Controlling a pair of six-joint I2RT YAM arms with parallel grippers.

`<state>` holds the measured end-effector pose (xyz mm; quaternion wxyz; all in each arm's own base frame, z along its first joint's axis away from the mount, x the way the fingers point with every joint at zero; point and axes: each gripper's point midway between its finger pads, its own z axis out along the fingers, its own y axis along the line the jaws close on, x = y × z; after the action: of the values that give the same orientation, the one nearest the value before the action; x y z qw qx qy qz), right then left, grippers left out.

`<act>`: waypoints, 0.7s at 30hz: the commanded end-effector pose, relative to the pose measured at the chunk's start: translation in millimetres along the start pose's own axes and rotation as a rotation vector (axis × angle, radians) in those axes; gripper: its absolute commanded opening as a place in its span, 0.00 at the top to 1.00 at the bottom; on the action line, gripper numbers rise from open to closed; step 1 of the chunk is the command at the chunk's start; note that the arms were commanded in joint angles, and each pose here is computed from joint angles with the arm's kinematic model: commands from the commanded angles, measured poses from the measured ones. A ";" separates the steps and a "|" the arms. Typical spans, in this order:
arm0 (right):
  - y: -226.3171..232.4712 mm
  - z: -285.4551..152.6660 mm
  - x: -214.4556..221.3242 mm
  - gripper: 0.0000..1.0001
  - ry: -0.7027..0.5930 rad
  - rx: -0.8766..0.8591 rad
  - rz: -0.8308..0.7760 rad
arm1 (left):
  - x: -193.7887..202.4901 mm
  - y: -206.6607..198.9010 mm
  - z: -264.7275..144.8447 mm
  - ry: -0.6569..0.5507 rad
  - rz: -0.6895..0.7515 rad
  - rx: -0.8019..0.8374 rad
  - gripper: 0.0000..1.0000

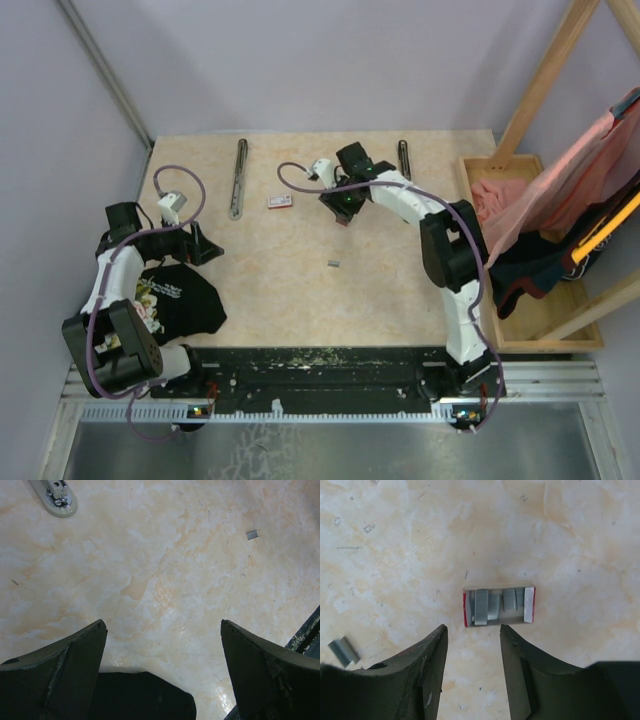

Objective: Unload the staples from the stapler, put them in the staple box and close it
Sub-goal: Adjust the staple in the staple box.

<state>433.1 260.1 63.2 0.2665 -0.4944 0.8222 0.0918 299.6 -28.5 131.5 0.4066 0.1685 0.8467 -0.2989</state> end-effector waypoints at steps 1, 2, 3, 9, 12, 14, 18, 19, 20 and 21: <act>6.9 -52.3 -28.1 0.52 -0.106 0.011 -0.073 | -11.2 -0.8 -4.1 -0.025 0.033 0.012 0.00; 12.6 -54.1 -24.8 0.52 -0.104 0.000 -0.079 | -11.1 -0.7 -4.0 -0.025 0.032 0.012 0.00; 18.3 -56.2 -21.8 0.51 -0.104 -0.011 -0.085 | -11.3 -0.9 -4.1 -0.026 0.033 0.012 0.00; 59.8 -53.5 1.6 0.47 -0.083 -0.080 -0.103 | -11.3 -1.6 -4.2 -0.026 0.032 0.016 0.00; 75.1 -46.9 7.9 0.46 -0.085 -0.108 -0.081 | -11.9 -1.9 -4.5 -0.028 0.035 0.015 0.00; 82.3 -41.0 11.0 0.45 -0.087 -0.129 -0.052 | -12.2 -1.5 -5.0 -0.029 0.037 0.012 0.00; 90.2 -27.6 18.6 0.44 -0.073 -0.161 -0.025 | -13.1 -1.7 -5.7 -0.031 0.041 0.010 0.00; 91.2 -25.2 19.5 0.44 -0.070 -0.165 -0.021 | -12.7 -1.9 -5.5 -0.030 0.038 0.011 0.00; 92.5 -22.4 21.0 0.44 -0.064 -0.172 -0.017 | -12.7 -1.7 -5.4 -0.030 0.039 0.011 0.00; 93.3 -20.6 20.2 0.44 -0.065 -0.176 -0.015 | -12.6 -1.8 -5.5 -0.030 0.039 0.011 0.00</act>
<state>328.3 263.7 51.6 0.2190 -0.5272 0.8065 0.1540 299.5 -28.8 131.8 0.4073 0.1696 0.8459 -0.2998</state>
